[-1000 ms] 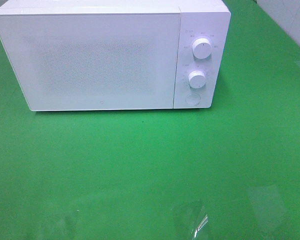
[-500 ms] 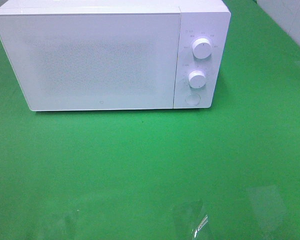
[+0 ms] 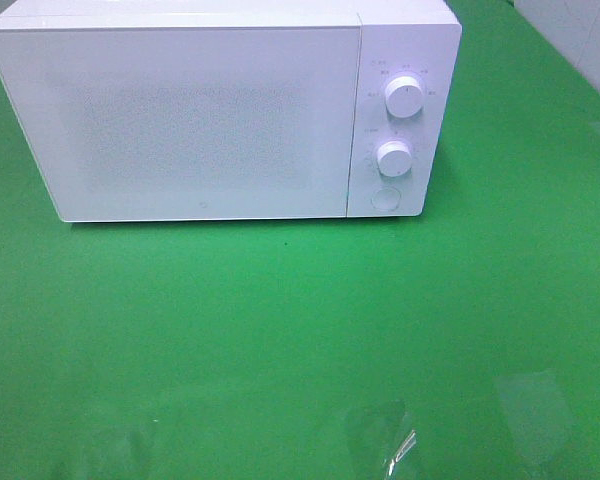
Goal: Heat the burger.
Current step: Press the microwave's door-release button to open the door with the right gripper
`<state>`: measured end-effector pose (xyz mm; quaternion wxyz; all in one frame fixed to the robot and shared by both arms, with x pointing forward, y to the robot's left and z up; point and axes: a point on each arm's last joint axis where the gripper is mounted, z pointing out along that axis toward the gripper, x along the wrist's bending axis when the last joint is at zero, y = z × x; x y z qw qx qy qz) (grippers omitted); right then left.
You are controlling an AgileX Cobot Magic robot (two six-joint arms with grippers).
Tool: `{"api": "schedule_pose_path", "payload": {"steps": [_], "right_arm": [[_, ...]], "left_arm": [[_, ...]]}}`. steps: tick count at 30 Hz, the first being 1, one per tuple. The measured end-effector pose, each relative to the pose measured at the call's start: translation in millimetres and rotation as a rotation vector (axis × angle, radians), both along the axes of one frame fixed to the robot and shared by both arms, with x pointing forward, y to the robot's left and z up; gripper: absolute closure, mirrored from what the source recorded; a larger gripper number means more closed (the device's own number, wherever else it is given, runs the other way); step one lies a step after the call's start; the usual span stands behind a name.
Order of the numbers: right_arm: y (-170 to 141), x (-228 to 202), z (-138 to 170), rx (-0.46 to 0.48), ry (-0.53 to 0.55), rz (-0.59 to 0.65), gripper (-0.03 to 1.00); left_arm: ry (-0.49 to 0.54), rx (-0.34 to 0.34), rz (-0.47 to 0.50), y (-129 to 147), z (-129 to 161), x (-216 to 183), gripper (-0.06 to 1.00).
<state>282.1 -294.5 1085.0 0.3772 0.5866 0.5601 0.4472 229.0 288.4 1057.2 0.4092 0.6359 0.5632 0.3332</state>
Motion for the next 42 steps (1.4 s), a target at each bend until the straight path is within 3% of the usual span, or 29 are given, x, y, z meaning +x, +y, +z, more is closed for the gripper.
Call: {"api": "schedule_pose_path", "payload": {"steps": [8,20,42], "right_arm": [[0.3,24.7,4.3,0.002,-0.010,-0.006,0.25],[1.0,83.3,-5.2,-0.001,0.062,-0.016,0.25],[-1.7,139.3,-76.7,-0.004,-0.291,-0.061,0.25]], "left_arm": [[0.000,0.000,0.000,0.0,0.0,0.0,-0.04],[0.000,0.000,0.000,0.0,0.0,0.0,-0.04],[0.000,0.000,0.000,0.0,0.0,0.0,-0.04]]}}
